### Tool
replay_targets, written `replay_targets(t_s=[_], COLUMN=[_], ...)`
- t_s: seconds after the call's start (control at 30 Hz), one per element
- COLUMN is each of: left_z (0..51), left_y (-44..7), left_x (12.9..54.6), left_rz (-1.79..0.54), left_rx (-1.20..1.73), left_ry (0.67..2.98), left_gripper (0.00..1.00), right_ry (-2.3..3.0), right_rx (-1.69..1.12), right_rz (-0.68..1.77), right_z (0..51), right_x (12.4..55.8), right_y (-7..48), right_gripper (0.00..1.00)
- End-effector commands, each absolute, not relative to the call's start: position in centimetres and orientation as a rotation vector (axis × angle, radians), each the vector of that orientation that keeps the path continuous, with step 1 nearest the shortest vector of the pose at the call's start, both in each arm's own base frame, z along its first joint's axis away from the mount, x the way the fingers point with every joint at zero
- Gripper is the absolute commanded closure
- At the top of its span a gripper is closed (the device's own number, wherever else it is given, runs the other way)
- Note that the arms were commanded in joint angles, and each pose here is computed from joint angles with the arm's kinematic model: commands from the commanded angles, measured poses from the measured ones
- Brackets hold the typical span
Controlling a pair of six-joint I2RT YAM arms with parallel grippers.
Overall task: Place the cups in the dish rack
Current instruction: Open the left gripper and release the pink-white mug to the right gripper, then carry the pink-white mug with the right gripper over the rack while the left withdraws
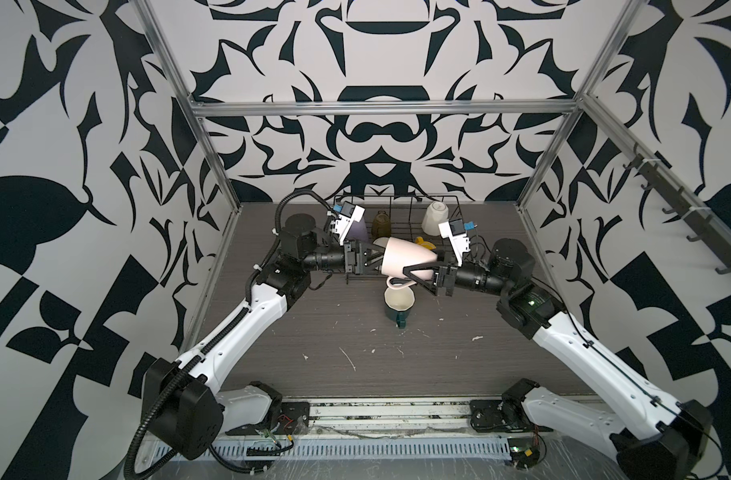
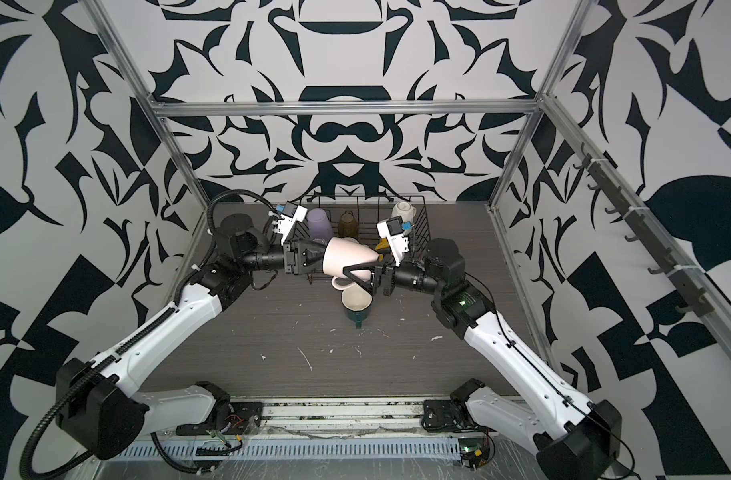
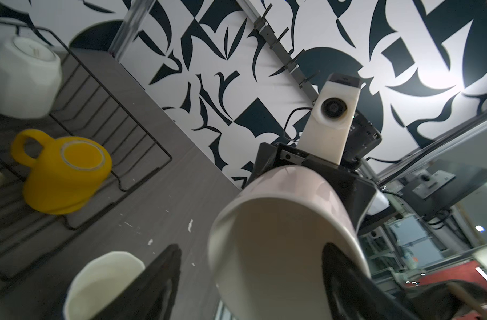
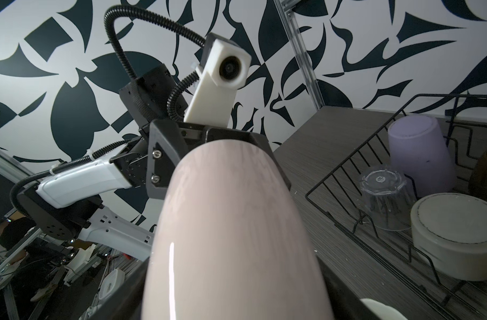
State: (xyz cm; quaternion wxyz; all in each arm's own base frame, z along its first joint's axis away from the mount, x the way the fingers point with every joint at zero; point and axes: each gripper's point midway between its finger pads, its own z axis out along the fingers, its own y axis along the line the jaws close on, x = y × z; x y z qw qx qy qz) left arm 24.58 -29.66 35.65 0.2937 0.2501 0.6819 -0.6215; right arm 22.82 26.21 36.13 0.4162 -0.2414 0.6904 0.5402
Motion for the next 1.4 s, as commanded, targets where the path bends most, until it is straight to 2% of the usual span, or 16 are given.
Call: replay_targets(t_s=[0.0,0.07,0.33,0.53,0.63,0.77,1.0,1.37], left_z=[37.2,37.0,36.0,33.9,33.2,32.5,30.9,28.6], left_y=[-29.2,-29.0,-27.0,-20.2,-16.5,-13.2,-9.5,-8.4], left_x=[23.2,23.3,25.0,30.5,31.5,31.6,31.0,29.5], left_rz=[-1.633,-1.608,-1.458,-1.011,-0.808,-0.664,-0.540,-0.503], left_rx=[0.723,0.711,0.598,0.188,0.042,-0.050,-0.170,-0.164], left_ry=[1.739,1.746,1.774,1.945,1.969,1.949,1.947,1.955], left_gripper=[0.05,0.00,0.01,0.01,0.01,0.01,0.01,0.01], right_ry=[1.593,1.607,1.691,1.812,1.881,1.954,2.032,2.171], right_rx=[-0.560,-0.555,-0.511,-0.454,-0.434,-0.418,-0.424,-0.471], right_rz=[1.262,1.231,1.087,0.914,0.808,0.691,0.527,0.283], right_z=[41.3,41.6,42.0,40.8,40.2,39.4,38.9,36.7], right_x=[23.3,23.2,23.3,24.9,26.3,28.9,33.4,40.9], right_y=[24.8,24.4,22.6,21.0,20.4,20.3,20.8,22.2], right_gripper=[1.00,1.00,1.00,1.00,1.00,1.00,1.00,1.00])
